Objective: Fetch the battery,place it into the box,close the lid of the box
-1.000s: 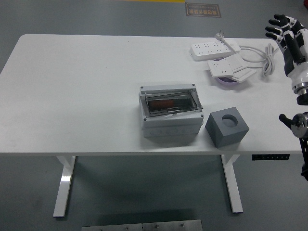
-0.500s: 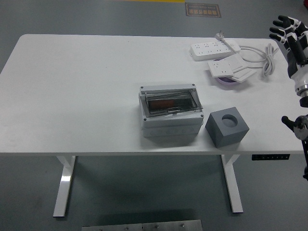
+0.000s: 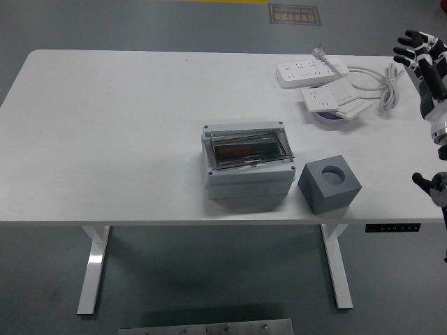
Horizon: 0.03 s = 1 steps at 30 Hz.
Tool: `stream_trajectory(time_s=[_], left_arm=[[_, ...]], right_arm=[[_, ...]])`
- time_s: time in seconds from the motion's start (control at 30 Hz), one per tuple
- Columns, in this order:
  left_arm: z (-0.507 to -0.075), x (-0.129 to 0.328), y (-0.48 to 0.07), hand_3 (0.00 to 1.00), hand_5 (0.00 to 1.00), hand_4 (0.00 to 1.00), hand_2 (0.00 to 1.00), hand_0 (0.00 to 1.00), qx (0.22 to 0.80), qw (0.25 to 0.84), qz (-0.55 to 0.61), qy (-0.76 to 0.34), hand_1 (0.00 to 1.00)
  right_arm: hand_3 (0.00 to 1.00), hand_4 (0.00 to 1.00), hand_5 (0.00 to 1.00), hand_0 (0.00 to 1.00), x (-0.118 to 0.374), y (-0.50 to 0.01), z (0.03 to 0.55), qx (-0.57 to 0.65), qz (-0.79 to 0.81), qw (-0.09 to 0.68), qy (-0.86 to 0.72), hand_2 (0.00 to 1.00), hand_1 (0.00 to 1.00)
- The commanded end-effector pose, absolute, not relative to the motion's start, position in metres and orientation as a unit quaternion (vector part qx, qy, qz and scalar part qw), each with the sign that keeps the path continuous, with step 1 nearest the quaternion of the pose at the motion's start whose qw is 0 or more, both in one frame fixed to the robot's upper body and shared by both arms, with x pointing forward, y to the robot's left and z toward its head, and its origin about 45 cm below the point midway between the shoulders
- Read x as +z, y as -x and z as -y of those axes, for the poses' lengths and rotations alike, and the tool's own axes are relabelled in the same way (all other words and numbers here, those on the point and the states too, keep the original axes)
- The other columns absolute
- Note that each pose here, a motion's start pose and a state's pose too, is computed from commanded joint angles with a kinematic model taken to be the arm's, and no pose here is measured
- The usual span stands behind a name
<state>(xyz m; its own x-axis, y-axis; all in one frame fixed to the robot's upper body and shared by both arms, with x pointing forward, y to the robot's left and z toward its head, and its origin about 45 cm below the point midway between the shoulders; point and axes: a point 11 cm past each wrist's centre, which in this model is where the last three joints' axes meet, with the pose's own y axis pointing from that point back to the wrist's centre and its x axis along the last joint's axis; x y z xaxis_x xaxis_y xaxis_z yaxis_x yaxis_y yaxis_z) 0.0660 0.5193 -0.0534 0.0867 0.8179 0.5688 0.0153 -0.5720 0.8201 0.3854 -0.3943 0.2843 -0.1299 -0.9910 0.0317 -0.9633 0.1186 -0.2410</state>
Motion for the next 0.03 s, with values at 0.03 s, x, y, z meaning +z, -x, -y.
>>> stream_trajectory(time_s=[0.03], left_arm=[[-0.5194,-0.0533,-0.0663,0.541,0.002,0.500,0.573,0.632,0.596,0.337,-0.318,-0.656,0.698]], right_arm=[[0.667,0.758,0.589,0.707,0.2836,-0.3843,0.3955,-0.101,-0.746,0.068,0.655,0.683,0.677]])
